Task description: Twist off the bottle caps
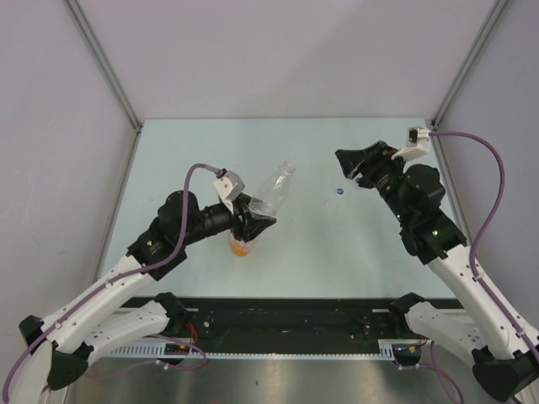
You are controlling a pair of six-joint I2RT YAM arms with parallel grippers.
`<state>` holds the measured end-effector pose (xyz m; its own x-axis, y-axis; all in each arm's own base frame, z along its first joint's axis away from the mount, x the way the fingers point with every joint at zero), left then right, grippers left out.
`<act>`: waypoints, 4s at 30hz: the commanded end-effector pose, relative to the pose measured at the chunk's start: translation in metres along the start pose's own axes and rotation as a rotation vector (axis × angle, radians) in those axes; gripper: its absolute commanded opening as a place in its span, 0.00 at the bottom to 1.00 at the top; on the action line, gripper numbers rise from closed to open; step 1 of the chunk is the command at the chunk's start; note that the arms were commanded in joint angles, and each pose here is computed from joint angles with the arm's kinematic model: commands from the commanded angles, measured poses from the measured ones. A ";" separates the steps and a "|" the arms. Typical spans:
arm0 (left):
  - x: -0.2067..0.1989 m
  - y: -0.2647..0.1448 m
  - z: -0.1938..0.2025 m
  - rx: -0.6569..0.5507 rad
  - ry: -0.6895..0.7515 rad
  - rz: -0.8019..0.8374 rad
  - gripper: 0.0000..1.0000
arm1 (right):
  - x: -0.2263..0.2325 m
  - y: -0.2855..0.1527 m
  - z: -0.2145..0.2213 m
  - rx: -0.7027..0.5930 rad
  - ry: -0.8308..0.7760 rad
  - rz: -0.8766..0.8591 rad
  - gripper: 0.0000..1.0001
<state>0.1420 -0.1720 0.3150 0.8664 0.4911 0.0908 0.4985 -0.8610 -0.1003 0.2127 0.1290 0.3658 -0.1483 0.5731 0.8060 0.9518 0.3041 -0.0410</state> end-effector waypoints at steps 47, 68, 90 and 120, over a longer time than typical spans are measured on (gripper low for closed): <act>-0.012 0.028 -0.016 -0.068 0.002 0.317 0.60 | 0.051 -0.050 0.041 0.426 -0.048 -0.499 0.00; 0.004 -0.068 -0.051 -0.237 0.122 -0.226 1.00 | 0.021 0.042 -0.002 -0.164 -0.362 0.080 0.00; -0.012 -0.093 -0.005 -0.166 0.072 -0.199 1.00 | -0.066 0.182 0.035 -0.199 -0.520 0.330 0.00; -0.011 -0.079 0.005 -0.143 0.059 -0.172 1.00 | -0.094 0.209 0.052 -0.058 -0.564 0.424 0.16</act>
<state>0.0913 -0.1048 0.3154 0.7554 0.6335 0.1675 0.6372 -0.7698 0.0377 0.4065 0.1762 0.2435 0.1382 0.9487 0.2845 0.9669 -0.0669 -0.2464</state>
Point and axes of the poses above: each gripper's point midway between its finger pads, its own y axis out along the fingers, its own x axis along the line the jaws close on, z = x × y, the point moved 10 cm from there along -y, back along the fingers, and after that the axes turned 15 degrees about y, right-handed, at the moved point
